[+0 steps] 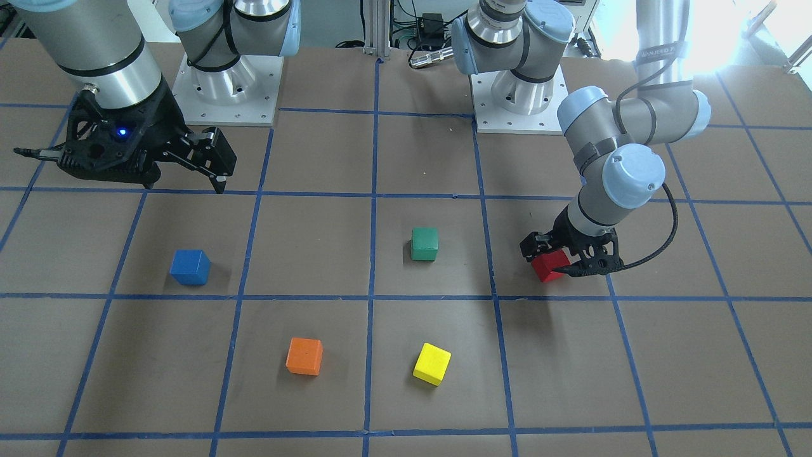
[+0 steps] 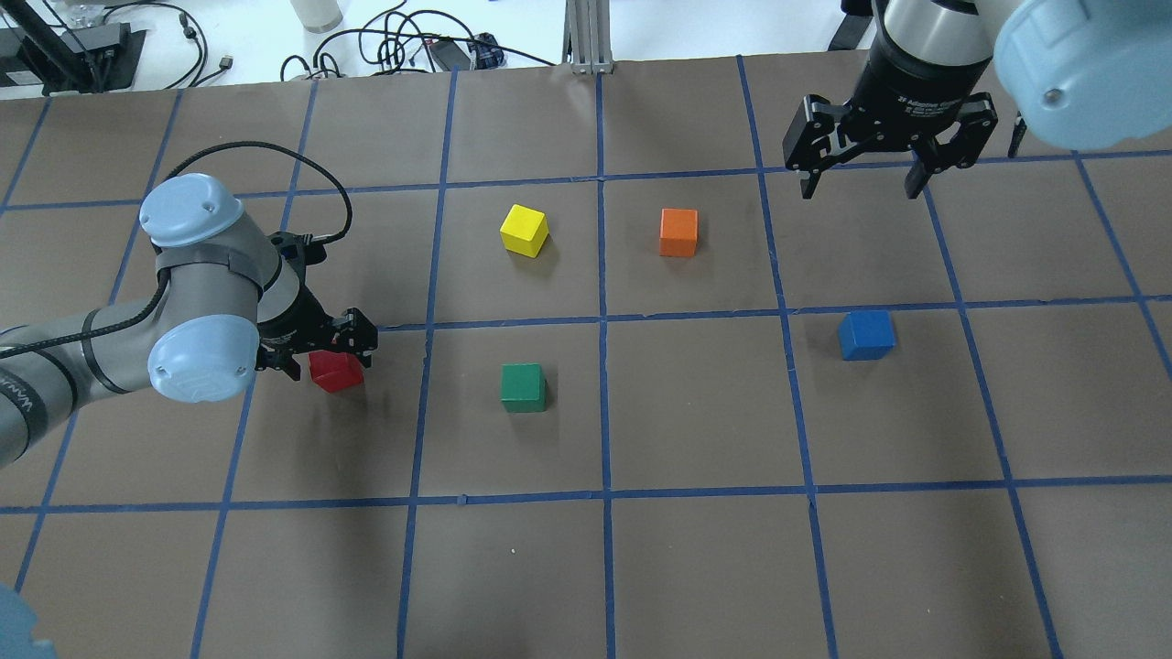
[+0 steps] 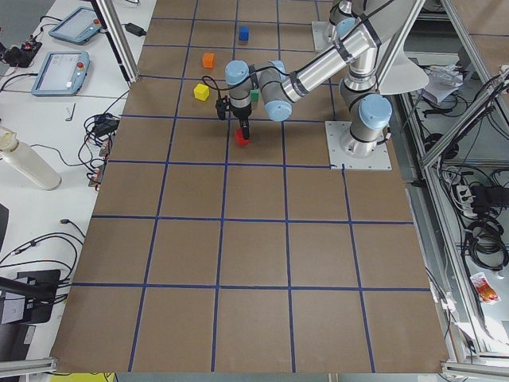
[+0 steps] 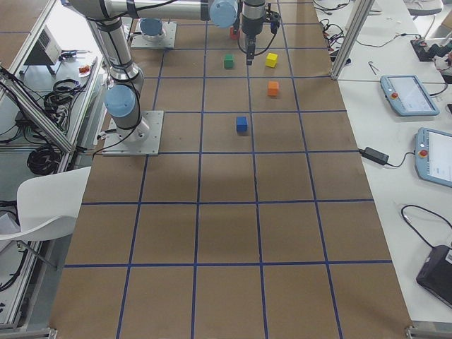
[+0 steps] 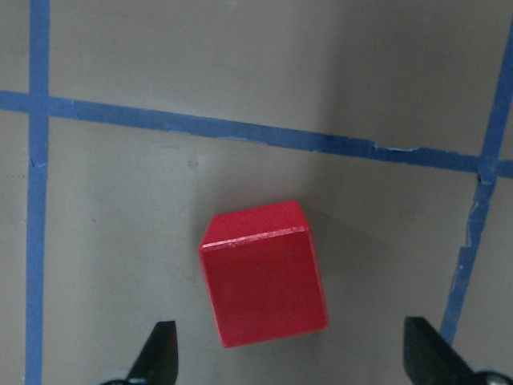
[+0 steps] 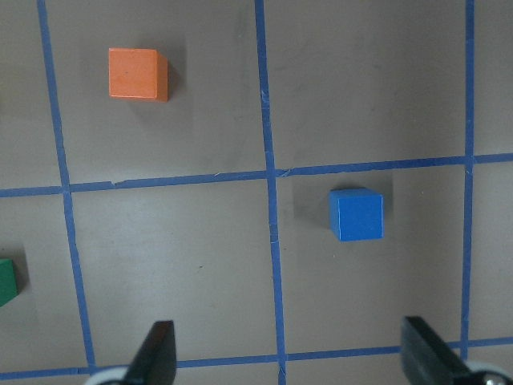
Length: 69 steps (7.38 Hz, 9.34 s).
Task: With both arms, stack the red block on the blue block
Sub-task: 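Close the left gripper on the red cube and lift it, then carry the red cube with the left gripper toward the right gripper, then set the red cube down near the green cube and open the left gripper, then lower the right gripper onto the red cube while the left gripper withdraws, then grasp the red cube with the right gripper and lift it, then carry the red cube with the right gripper over the blue cube, then lower the red cube onto the blue cube with the right gripper, then open the right gripper and raise it off the red cube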
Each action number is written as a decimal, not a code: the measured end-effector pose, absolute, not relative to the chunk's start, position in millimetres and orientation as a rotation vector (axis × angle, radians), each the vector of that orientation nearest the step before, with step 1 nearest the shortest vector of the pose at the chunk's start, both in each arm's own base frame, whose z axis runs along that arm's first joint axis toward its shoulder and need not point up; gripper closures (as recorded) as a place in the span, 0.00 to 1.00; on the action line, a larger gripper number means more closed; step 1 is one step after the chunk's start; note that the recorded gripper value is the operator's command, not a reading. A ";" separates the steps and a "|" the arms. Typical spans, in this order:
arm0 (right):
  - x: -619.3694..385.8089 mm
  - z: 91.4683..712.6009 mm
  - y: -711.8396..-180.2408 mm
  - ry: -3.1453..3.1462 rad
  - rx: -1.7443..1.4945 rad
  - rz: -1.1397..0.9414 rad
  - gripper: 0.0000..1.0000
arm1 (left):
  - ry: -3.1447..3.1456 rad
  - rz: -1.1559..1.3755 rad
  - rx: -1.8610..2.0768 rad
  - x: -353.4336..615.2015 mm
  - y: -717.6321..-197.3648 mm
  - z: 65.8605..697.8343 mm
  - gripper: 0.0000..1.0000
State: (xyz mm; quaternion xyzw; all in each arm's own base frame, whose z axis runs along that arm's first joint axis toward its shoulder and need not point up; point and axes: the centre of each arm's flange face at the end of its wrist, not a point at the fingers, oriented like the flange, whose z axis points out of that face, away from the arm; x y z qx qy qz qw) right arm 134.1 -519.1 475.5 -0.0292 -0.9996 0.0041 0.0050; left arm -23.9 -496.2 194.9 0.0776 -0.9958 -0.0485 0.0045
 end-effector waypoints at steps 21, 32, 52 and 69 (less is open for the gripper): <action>132.0 481.0 -518.3 -3.117 -0.093 0.030 0.00 | -3.095 -0.147 -0.009 -425.8 -505.7 195.9 0.00; 314.7 307.8 -515.3 -3.136 -0.204 -0.014 0.00 | -3.091 -0.011 0.146 -143.0 -544.2 455.0 0.00; 70.8 279.6 -537.4 -3.078 -0.153 0.001 1.00 | -3.095 -0.029 0.082 -112.8 -513.3 447.5 0.00; 37.7 241.5 -518.4 -3.089 -0.111 -0.072 0.16 | -3.092 -0.026 0.079 -114.6 -513.7 447.1 0.00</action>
